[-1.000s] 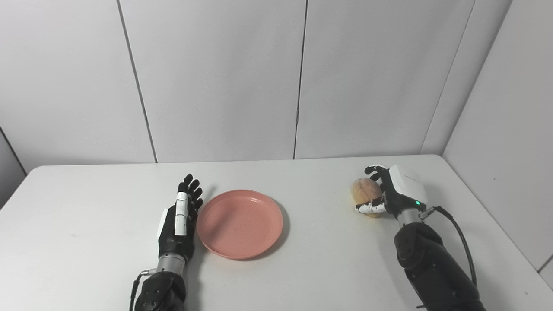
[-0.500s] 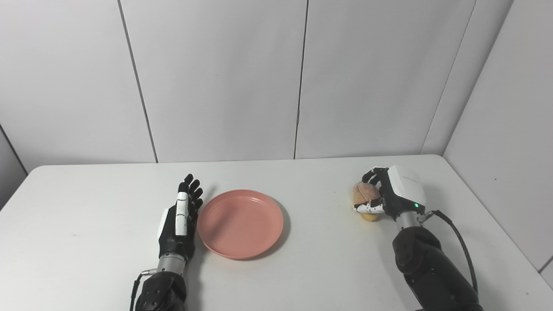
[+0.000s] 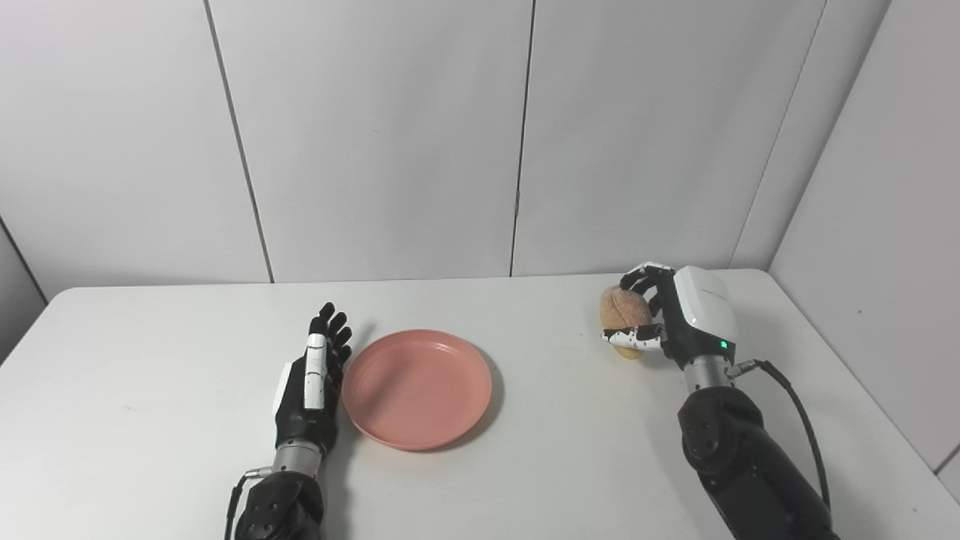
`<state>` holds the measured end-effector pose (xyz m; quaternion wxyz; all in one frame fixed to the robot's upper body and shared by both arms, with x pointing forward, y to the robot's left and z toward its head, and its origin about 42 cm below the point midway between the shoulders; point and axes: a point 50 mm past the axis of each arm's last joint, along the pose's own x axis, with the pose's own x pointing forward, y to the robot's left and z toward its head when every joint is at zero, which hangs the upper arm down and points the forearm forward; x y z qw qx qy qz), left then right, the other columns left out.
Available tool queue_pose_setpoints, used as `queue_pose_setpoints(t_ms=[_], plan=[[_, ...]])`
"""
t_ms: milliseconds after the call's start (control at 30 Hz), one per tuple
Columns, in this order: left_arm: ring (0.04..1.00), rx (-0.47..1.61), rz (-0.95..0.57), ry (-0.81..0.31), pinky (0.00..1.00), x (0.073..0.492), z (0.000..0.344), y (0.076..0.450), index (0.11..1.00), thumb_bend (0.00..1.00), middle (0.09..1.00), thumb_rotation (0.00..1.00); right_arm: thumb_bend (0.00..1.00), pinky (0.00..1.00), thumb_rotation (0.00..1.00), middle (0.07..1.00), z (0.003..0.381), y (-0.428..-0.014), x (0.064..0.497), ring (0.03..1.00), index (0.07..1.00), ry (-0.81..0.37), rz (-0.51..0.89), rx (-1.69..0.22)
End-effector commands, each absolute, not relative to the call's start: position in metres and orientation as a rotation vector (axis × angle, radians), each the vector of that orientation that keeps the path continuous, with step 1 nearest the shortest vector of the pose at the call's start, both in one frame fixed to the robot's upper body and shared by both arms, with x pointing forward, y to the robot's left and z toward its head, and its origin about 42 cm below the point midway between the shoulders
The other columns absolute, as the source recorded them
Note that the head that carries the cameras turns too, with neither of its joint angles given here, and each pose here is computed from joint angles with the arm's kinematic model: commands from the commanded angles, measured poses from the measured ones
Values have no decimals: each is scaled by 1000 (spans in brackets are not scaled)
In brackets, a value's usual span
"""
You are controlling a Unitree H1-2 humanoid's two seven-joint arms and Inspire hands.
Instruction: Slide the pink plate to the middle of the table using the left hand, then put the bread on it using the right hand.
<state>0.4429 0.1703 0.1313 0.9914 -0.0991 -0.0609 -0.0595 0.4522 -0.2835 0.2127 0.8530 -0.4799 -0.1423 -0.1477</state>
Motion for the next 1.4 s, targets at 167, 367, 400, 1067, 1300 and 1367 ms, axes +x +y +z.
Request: queue_pose_setpoints(t_ms=[167, 367, 400, 1067, 1300, 1367], plan=[[979, -214, -124, -128, 997, 439, 130, 162, 971, 720, 978, 1000, 515, 282, 0, 413, 251, -260, 453, 372, 521, -457, -282, -939], [972, -213, -124, -129, 989, 439, 130, 162, 970, 722, 973, 1000, 514, 245, 0, 396, 257, -231, 449, 321, 517, -484, -211, -882], [970, -214, -122, -128, 987, 438, 131, 162, 968, 721, 972, 1000, 515, 253, 0, 399, 258, -226, 449, 332, 518, -489, -200, -875], [967, -203, -124, -122, 977, 436, 132, 161, 961, 723, 969, 1000, 515, 293, 0, 411, 246, -121, 459, 364, 519, -588, 39, -822], [971, -201, -125, -124, 975, 437, 134, 158, 964, 725, 972, 1000, 515, 282, 0, 417, 241, -99, 464, 361, 524, -591, 122, -827], [975, -202, -127, -127, 980, 437, 135, 157, 967, 725, 977, 1000, 515, 288, 0, 413, 238, -93, 466, 369, 527, -577, 153, -827]])
